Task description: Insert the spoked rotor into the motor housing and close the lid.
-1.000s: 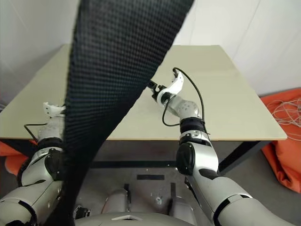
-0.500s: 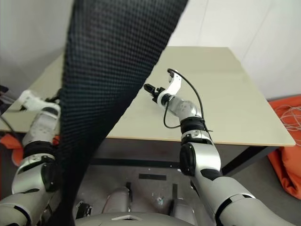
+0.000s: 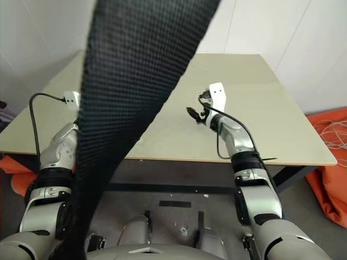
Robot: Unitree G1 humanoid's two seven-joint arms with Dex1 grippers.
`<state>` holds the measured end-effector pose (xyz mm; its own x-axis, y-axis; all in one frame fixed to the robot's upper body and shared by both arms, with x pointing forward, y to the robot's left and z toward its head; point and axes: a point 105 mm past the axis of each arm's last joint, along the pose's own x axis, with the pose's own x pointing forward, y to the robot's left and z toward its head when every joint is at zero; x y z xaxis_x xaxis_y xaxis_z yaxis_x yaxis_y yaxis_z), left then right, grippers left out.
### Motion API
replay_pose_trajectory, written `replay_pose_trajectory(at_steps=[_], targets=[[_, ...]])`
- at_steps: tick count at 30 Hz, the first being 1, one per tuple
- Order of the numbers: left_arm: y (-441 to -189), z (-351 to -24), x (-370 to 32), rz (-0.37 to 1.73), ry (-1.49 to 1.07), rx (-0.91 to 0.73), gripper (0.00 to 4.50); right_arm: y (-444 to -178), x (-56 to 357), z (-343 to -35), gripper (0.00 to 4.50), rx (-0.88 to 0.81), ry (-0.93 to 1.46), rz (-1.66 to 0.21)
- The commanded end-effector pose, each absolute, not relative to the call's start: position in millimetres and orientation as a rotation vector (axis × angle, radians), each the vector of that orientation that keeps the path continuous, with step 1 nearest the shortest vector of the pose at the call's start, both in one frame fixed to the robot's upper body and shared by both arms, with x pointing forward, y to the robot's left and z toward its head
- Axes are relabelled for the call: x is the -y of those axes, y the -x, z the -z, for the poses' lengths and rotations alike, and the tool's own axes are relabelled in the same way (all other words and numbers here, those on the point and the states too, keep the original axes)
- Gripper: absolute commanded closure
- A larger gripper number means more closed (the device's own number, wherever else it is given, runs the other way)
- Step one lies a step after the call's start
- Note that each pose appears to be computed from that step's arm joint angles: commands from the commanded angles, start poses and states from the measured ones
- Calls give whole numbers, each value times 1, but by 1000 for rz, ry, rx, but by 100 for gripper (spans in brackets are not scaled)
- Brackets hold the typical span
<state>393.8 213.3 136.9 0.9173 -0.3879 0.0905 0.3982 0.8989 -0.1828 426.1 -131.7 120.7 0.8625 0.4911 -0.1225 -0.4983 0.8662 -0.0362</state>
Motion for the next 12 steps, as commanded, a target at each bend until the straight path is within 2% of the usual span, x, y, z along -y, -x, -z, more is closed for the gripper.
replay_pose_trajectory(at_steps=[1, 6, 12], targets=[[-389, -151, -206, 463, 24, 117, 64, -423, 131, -135, 71, -3, 140, -555], [-386, -141, -194, 492, -93, 145, 64, -418, 131, -126, 71, 37, 103, -571], [-387, -139, -179, 527, -50, 158, 64, -416, 136, -124, 71, 60, 87, -575]])
